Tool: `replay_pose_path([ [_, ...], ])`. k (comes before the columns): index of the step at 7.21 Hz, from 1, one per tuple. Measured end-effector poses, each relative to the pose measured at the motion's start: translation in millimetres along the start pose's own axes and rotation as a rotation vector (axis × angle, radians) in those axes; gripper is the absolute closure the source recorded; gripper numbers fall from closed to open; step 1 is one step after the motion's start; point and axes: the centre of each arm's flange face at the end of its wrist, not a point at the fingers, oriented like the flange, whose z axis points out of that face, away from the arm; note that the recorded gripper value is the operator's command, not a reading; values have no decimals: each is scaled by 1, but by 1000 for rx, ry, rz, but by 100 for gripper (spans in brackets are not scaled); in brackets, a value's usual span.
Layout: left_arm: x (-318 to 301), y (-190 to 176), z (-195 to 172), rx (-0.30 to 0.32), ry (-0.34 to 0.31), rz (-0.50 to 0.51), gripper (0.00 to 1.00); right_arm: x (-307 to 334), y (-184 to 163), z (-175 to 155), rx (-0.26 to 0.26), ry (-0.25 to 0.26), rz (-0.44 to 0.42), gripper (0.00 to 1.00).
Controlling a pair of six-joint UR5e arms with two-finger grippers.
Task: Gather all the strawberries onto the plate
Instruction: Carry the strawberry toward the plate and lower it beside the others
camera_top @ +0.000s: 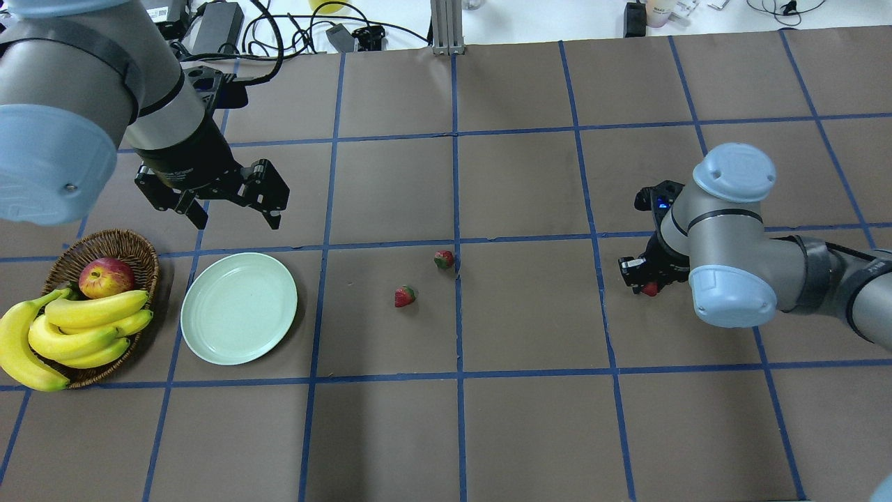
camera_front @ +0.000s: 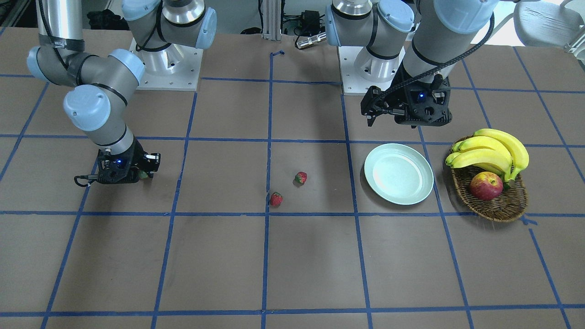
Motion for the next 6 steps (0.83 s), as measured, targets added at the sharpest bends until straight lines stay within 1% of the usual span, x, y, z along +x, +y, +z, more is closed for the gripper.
replay_pose_path([
  [1,0,0,0,0,1,0,0,-37,-10,-16,-6,-10,60,87],
  [2,0,0,0,0,1,-1,0,-80,-18,-32,-5,-34,128,87],
  [3,0,0,0,0,1,0,0,-124,-25,-47,5,-68,196,89],
  [4,0,0,0,0,1,0,0,-162,-28,-59,14,-103,252,89],
  [6,1,0,0,0,1,1,0,-226,-29,-70,1,-178,318,89],
])
